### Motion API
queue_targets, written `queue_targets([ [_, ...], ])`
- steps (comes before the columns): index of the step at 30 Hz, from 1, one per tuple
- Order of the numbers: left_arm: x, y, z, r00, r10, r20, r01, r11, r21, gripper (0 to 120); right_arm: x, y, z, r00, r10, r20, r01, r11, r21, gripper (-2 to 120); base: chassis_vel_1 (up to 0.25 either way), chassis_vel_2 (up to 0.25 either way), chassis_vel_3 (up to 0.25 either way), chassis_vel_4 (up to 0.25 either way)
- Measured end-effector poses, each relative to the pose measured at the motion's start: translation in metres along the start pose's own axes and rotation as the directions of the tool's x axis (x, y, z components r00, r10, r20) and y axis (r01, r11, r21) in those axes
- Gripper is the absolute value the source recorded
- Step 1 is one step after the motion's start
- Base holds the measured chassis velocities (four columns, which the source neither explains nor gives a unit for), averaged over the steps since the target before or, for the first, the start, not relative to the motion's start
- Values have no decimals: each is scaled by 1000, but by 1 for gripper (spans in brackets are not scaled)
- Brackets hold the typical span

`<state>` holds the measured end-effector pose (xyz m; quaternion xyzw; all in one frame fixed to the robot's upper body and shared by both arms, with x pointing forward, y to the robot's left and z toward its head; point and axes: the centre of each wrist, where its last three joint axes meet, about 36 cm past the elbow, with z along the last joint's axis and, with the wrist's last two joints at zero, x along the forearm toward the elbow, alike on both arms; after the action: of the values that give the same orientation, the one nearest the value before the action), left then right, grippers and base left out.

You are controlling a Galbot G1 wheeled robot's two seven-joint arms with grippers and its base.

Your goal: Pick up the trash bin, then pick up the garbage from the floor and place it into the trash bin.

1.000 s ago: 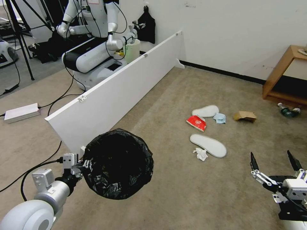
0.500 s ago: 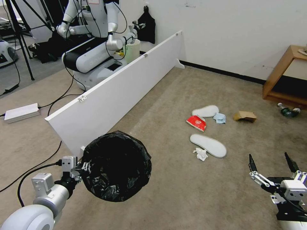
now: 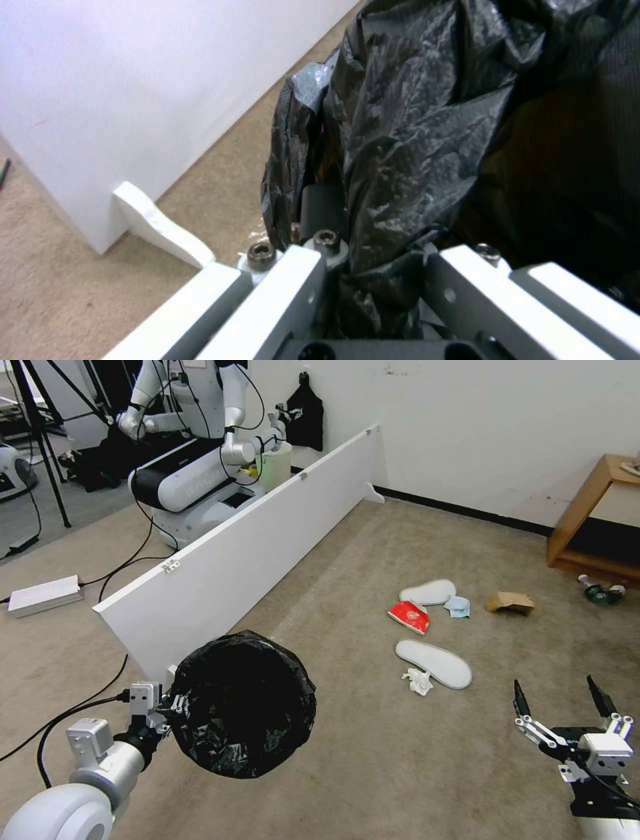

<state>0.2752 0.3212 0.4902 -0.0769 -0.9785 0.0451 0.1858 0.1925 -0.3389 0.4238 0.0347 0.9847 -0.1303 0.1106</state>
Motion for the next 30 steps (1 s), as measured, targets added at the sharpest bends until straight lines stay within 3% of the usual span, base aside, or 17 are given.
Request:
queue_targets([
  [15, -4, 6, 3, 1000, -7, 1, 7, 1000, -8, 0, -2, 3, 11, 1000, -8, -9, 7, 1000, -6, 100, -16, -17, -17, -17],
  [30, -7, 10, 4, 1000, 2, 5, -2, 1000, -8, 0, -3, 3, 14, 1000, -10, -9, 10, 1000, -3, 100, -92, -87, -96, -101],
])
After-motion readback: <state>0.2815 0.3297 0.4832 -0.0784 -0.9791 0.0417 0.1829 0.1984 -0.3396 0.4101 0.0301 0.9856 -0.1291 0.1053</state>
